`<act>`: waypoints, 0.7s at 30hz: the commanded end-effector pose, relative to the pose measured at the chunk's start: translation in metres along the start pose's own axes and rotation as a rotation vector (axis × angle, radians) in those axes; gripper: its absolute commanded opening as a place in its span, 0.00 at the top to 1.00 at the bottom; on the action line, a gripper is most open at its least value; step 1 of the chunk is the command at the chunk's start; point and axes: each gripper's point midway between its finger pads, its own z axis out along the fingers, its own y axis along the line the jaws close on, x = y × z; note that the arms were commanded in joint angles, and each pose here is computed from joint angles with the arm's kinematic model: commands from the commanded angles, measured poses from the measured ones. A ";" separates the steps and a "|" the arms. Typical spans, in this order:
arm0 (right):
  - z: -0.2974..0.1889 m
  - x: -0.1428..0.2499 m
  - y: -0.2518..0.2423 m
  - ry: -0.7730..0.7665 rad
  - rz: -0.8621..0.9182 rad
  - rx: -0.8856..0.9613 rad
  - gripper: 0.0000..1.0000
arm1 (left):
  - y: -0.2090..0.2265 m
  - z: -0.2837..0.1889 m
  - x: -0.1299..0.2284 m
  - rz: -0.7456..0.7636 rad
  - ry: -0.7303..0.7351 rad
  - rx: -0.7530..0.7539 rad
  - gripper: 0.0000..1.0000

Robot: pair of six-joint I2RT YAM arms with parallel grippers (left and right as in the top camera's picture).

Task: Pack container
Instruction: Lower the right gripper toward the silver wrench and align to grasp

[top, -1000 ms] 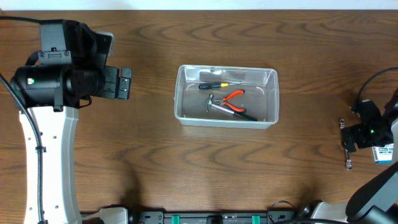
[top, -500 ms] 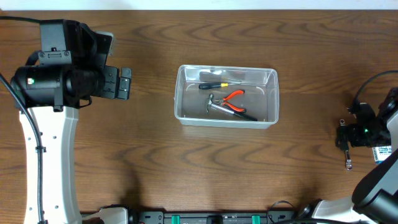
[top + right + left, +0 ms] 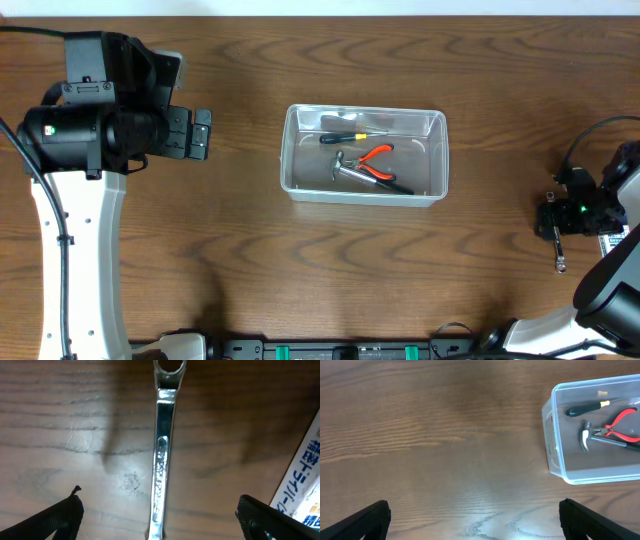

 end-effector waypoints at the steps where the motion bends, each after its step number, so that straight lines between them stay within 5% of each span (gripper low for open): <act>1: 0.007 0.001 -0.002 0.011 0.019 0.002 0.01 | 0.001 -0.003 -0.001 -0.001 -0.009 -0.011 0.02; 21: 0.022 -0.001 -0.004 0.015 0.057 0.002 0.01 | 0.001 -0.003 -0.001 -0.001 -0.009 -0.011 0.02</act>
